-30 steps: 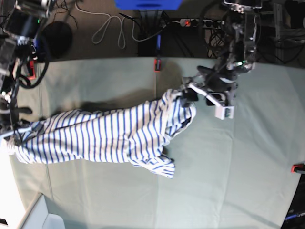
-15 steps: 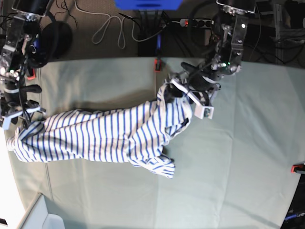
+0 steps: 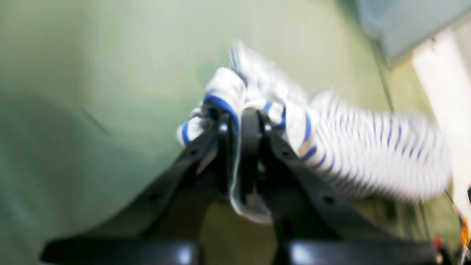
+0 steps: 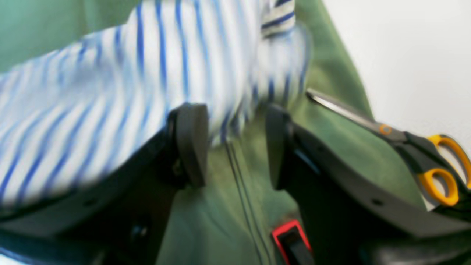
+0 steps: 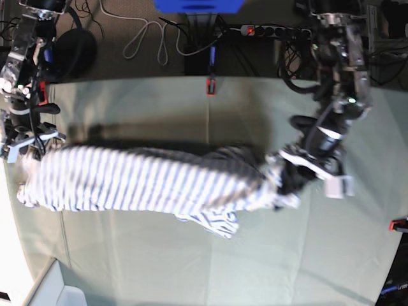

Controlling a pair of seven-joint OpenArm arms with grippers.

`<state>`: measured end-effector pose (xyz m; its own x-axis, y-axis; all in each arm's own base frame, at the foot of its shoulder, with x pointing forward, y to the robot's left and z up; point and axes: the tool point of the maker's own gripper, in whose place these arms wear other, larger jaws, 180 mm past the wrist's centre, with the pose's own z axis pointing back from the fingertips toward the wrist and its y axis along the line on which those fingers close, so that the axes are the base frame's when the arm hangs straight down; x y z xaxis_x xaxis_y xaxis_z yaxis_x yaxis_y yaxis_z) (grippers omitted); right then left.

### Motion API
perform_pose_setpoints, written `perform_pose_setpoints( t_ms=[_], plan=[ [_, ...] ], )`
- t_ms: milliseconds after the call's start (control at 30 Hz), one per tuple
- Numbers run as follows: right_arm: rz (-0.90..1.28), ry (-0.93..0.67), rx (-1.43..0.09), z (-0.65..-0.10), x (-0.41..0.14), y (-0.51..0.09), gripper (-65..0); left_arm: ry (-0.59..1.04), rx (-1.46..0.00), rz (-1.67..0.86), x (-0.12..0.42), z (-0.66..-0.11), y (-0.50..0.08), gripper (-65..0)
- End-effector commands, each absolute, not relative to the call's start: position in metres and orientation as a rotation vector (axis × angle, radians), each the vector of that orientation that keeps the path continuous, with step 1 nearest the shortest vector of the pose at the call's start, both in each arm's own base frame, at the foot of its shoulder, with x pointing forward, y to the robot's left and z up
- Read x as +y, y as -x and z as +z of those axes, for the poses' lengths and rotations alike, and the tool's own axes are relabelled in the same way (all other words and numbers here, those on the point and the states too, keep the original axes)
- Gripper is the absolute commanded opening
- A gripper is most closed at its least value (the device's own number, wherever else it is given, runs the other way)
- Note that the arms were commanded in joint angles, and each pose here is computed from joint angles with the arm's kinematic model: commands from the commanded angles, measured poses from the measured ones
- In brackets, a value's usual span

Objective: Layout the t-shirt on the table in an organized manner, then fold the t-shirt properly
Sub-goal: 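Lift the shirt with both grippers and stretch it apart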

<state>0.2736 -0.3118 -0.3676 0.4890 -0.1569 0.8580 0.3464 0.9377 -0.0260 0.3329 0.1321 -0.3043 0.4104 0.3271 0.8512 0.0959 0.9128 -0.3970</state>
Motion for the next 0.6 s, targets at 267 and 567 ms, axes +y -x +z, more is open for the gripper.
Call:
perform_pose_setpoints(
  t_ms=[267,567],
  plan=[
    [-0.29,0.226,-1.071,-0.351,-0.317,-0.281,-38.4,0.261,-1.573,0.242,0.217,-0.168,-0.36,-65.0],
    [-0.289,0.227,-1.033,-0.362,-0.316,-0.268,-38.4,0.1,-1.83,0.248,0.282,-0.068,-0.372,-65.0]
  ],
)
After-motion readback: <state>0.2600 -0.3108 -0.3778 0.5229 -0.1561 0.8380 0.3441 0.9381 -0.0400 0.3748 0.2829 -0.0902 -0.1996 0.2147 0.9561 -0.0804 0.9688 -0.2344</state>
